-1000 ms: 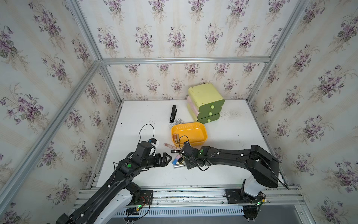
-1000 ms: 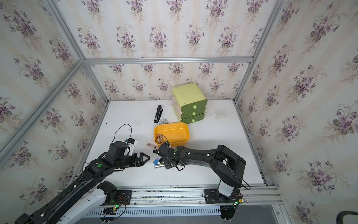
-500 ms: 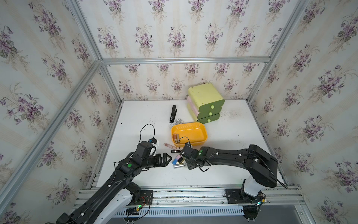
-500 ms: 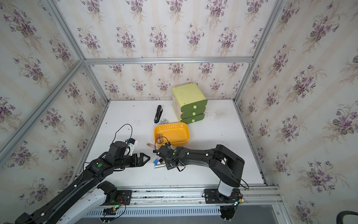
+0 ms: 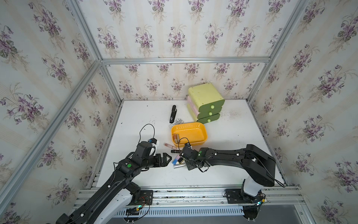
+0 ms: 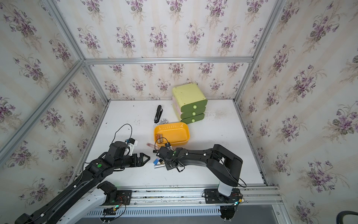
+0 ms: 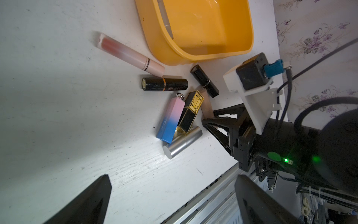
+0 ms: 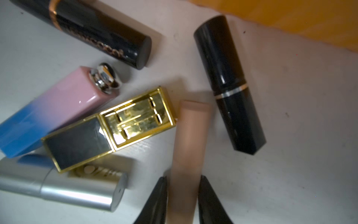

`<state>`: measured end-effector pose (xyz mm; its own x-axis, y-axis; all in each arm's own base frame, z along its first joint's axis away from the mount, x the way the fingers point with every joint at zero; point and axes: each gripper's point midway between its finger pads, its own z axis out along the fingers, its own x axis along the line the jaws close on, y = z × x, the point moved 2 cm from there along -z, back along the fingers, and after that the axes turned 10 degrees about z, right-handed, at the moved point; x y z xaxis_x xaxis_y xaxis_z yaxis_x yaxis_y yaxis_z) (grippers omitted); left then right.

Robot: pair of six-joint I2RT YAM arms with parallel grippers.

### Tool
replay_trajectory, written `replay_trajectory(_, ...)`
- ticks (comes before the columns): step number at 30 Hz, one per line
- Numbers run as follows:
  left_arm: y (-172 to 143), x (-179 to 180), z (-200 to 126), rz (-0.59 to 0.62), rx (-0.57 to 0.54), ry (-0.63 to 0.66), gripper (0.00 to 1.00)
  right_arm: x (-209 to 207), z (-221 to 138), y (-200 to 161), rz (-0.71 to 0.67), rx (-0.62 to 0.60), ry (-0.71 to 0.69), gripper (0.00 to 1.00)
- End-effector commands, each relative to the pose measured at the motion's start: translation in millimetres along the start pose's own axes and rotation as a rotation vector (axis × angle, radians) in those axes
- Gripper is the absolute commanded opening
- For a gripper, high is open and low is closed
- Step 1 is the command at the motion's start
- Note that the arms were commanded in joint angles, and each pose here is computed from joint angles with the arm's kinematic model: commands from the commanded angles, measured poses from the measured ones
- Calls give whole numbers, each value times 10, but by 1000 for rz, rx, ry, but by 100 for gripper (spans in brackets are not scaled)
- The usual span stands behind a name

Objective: Put the lipstick into the storage box
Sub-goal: Pick up the lipstick at the center of the board, then adjust the lipstick at the center of the board.

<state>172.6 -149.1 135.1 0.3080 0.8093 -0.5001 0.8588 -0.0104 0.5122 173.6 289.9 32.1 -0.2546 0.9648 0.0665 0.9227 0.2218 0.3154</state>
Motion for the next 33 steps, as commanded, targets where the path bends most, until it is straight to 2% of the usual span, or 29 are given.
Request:
replay_trajectory(1,-3,0,-4,8,4,1,100,-84,40,-69,-10,23,-39,27)
replay_trajectory(8,35,-21,11,-1,-3,-8,100,-147,-46,-44,-7,-7,-48,21)
replay_trajectory(17,115,-83,56,-18,-20,-43,100,-163,-293,87,-4,-83,-6,20)
replay_trajectory(22,152,-103,72,-33,-30,-55,100,-114,-498,202,25,-124,82,20)
replay_trajectory(33,167,-139,61,-33,-36,-74,100,-68,-942,614,99,-174,373,21)
